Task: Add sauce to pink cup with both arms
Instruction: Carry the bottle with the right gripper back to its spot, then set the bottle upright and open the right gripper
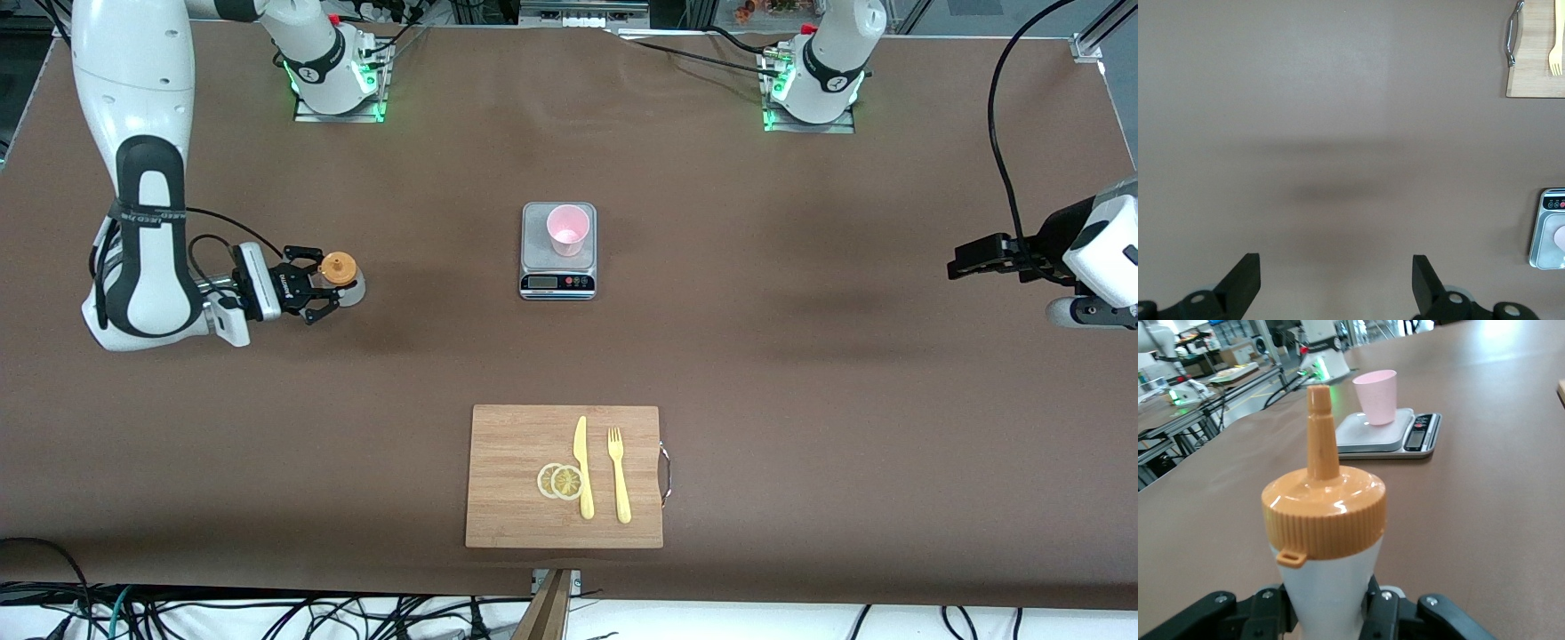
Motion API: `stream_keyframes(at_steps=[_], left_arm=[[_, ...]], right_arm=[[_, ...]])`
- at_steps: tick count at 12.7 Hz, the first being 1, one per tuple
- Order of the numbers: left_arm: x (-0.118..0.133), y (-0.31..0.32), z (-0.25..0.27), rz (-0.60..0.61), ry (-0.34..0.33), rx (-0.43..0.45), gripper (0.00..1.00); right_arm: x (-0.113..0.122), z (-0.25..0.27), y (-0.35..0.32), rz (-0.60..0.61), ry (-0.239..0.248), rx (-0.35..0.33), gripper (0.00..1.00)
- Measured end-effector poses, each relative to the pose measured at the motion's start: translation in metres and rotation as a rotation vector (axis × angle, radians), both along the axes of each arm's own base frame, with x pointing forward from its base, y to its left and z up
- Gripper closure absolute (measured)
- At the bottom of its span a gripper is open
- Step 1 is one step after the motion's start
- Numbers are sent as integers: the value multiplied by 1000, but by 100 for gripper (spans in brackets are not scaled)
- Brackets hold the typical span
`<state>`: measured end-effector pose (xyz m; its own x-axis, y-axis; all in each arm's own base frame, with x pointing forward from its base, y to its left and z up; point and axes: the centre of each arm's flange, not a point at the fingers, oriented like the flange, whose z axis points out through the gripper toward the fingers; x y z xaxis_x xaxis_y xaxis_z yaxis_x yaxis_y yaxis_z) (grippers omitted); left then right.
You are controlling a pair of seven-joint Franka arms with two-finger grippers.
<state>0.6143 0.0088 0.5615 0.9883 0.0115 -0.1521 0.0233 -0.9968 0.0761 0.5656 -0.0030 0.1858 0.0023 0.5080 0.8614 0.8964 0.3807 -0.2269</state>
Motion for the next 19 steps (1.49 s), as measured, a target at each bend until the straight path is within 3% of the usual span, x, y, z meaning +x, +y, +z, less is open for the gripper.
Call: stream_keyframes(at_steps=[4, 6, 9, 10, 14, 16, 19], left_arm=[[0, 0, 0, 0, 0, 0, 0], [0, 0, 0, 0, 0, 0, 0], [0, 0, 0, 0, 0, 0, 0], [0, 0, 0, 0, 0, 0, 0], [0, 0, 0, 0, 0, 0, 0], [0, 0, 0, 0, 0, 0, 0], [0, 0, -1, 0, 1, 0, 0]], right_arm=[[-2, -39, -12, 25, 3, 141, 66], [0, -42, -17, 16, 6, 167, 50], [2, -36, -18, 45, 15, 161, 12], [2, -32, -25, 53, 17, 147, 2], [5, -11, -76, 38, 50, 25, 1], [13, 9, -95, -15, 109, -65, 2], [32, 46, -101, -116, 245, -201, 2]])
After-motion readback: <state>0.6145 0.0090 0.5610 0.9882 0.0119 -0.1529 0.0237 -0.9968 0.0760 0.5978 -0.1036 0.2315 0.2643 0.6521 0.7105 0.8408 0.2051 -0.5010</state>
